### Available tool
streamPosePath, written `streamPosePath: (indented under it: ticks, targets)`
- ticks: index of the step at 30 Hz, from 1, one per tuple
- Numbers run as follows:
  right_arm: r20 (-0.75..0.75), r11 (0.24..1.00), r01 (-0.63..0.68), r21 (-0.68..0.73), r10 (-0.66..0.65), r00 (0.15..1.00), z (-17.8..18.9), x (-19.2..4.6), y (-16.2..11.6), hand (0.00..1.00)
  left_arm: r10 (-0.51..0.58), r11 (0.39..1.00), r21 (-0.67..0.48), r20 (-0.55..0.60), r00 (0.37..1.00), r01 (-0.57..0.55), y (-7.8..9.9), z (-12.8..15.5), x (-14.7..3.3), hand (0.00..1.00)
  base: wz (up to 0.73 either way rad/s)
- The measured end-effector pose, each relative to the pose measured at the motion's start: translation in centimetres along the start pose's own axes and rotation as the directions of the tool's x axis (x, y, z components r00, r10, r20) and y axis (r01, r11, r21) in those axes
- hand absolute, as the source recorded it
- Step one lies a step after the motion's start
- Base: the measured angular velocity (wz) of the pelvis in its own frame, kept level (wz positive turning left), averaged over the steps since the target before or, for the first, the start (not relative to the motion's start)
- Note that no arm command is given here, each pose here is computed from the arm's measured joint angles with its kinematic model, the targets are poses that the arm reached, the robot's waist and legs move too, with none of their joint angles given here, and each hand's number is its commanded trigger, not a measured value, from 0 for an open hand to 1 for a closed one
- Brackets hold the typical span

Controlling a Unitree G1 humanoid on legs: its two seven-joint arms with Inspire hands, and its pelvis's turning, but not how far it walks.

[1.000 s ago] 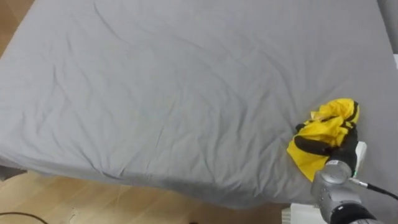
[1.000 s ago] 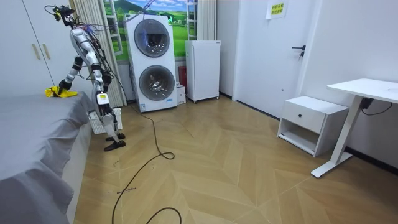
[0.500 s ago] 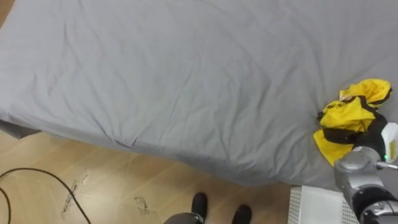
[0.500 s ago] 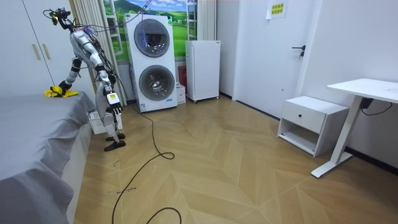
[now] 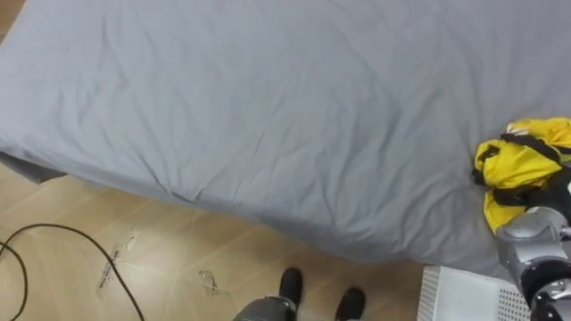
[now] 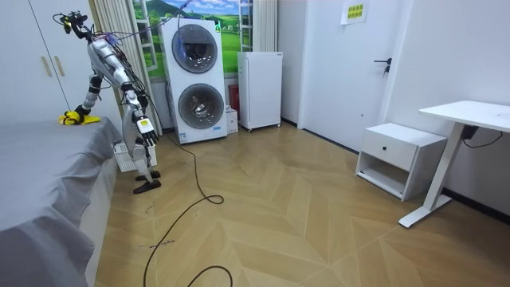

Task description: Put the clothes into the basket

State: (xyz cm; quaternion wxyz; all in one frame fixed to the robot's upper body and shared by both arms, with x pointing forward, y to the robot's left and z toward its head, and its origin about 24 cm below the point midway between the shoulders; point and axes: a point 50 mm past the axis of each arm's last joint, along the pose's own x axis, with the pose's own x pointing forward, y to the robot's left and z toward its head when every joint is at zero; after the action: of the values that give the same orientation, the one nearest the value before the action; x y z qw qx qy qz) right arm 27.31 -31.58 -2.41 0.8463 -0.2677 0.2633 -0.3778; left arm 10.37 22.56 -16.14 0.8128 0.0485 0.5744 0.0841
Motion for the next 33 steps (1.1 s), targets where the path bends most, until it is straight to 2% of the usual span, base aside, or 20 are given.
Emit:
streamPosePath:
  ticks: [4,12,23,30,33]
  targets:
    - [-0.001,0.999,-0.04,-0.019,0.04,0.999,-0.3,-0.3,0.5,1.0,-0.001,1.0,-0.002,0.025,1.0,0.001,0.0,0.5,0.0,0.0,-0.1]
    - [-0.035,0.999,-0.049,0.018,0.05,0.998,-1.8,-0.8,0.7,1.0,0.018,0.998,-0.057,0.027,0.999,-0.016,0.9,-0.7,-0.3,0.0,0.02]
    - [0.007,0.995,-0.104,0.008,0.104,0.995,-5.4,-2.7,0.0,1.0,0.062,0.987,-0.149,-0.01,0.998,-0.063,2.0,-3.5,-1.0,0.0,-0.18]
    - [0.017,0.996,-0.067,0.061,0.066,0.998,-5.7,-2.9,-1.3,1.0,0.072,0.988,-0.137,-0.008,0.997,-0.072,2.5,-4.1,-1.2,0.0,-0.2]
    - [-0.006,0.997,-0.067,0.043,0.067,0.998,-7.2,-3.4,-1.6,1.0,0.069,0.988,-0.137,-0.002,0.998,-0.068,2.4,-4.0,-1.3,0.0,-0.17]
